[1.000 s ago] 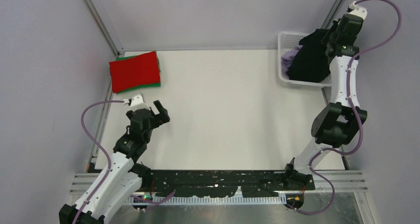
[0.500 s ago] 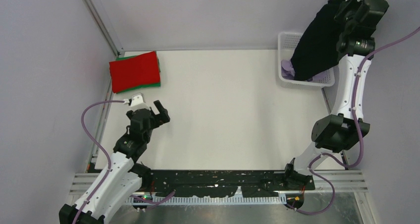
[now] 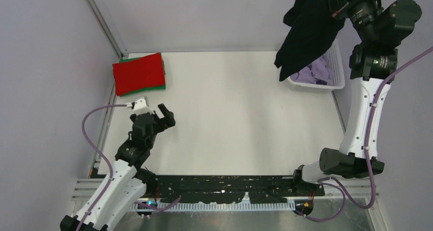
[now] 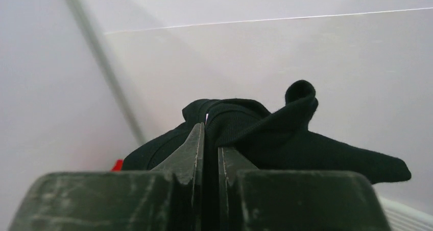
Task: Fold and stack the t-shirts
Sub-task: Move the tshirt to the center of the board
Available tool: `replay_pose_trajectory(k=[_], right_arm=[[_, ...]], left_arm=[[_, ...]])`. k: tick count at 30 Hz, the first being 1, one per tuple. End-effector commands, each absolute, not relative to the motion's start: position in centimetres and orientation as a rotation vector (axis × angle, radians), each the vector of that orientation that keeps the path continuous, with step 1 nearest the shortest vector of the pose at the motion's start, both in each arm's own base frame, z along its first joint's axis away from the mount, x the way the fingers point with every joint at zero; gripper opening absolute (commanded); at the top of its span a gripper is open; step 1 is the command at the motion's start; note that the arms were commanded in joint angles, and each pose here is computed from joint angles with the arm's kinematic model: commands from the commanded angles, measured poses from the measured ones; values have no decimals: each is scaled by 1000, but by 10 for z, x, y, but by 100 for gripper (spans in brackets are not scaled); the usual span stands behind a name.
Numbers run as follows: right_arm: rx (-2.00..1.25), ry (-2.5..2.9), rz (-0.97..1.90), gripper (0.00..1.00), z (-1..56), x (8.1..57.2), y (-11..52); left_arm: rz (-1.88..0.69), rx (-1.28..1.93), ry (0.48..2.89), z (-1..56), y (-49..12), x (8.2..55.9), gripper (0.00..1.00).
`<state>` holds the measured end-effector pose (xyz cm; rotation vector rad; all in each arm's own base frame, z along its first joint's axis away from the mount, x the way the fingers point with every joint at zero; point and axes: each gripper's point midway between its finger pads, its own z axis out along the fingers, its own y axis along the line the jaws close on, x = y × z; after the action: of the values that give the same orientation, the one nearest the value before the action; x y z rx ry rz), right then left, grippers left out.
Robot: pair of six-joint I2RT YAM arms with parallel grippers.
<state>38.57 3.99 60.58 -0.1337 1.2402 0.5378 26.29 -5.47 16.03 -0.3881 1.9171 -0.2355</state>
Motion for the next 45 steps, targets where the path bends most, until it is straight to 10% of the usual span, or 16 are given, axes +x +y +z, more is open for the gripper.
replay_pose_trajectory(k=[1, 14, 21, 28, 32, 45], right_arm=[[-372, 1207, 771, 5, 605, 352, 121], [-616, 1255, 1308, 5, 516, 294, 283], [-281, 1822, 1174, 9, 306, 321, 237], [269, 2277, 479, 60, 108, 328, 85], [440, 2222, 107, 98, 113, 317, 25], [8, 2014, 230, 95, 190, 335, 80]], left_arm=[[-275, -395, 1858, 178, -56, 264, 99], [-293, -399, 1873, 176, -57, 259, 99], [-304, -397, 1878, 173, -60, 261, 99], [-372, -341, 1935, 164, -81, 274, 99], [-423, -275, 2012, 155, -102, 288, 99], [-721, -51, 2262, 129, -175, 287, 99]])
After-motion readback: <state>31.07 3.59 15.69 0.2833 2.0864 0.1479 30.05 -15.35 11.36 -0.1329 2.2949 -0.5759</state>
